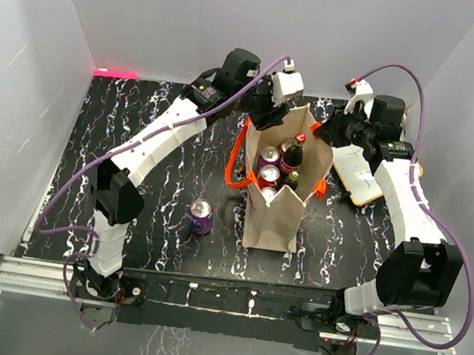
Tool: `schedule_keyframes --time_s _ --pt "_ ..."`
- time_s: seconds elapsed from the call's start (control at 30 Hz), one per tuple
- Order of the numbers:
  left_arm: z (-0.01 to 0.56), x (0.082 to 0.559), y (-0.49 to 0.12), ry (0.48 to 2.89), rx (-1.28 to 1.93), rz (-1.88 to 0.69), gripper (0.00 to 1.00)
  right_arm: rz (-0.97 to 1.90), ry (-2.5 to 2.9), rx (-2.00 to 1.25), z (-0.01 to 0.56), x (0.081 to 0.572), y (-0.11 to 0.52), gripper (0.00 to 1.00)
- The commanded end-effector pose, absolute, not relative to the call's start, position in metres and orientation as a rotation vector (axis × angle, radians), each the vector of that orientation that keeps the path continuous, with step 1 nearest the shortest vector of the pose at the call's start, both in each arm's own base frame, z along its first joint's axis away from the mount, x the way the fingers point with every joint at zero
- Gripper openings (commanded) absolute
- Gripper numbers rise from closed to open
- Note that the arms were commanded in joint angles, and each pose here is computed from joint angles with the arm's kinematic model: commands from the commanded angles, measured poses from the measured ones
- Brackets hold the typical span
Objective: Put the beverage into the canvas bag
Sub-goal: Pick up the drink from the center of the board.
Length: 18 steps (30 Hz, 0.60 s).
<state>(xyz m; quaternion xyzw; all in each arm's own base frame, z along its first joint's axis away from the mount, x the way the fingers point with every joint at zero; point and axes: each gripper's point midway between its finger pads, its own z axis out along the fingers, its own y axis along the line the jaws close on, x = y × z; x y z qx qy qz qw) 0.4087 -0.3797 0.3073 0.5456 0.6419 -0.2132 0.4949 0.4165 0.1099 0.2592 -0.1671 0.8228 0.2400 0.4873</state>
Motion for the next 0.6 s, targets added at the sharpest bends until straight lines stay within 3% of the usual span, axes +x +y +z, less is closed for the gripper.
schedule_keyframes --time_s 0.0,0.27,0.57 --pt "0.330 0.393 -0.375 1.497 1.361 -0.539 0.47 0.580 1.885 -0.438 0.300 0.417 0.113 0.08" --pt "0.344 0.382 -0.339 1.529 1.320 -0.400 0.46 0.578 1.863 -0.472 0.310 0.412 0.114 0.13" --pt "0.339 0.342 -0.277 1.601 1.302 -0.275 0.49 0.578 1.860 -0.517 0.321 0.410 0.116 0.39"
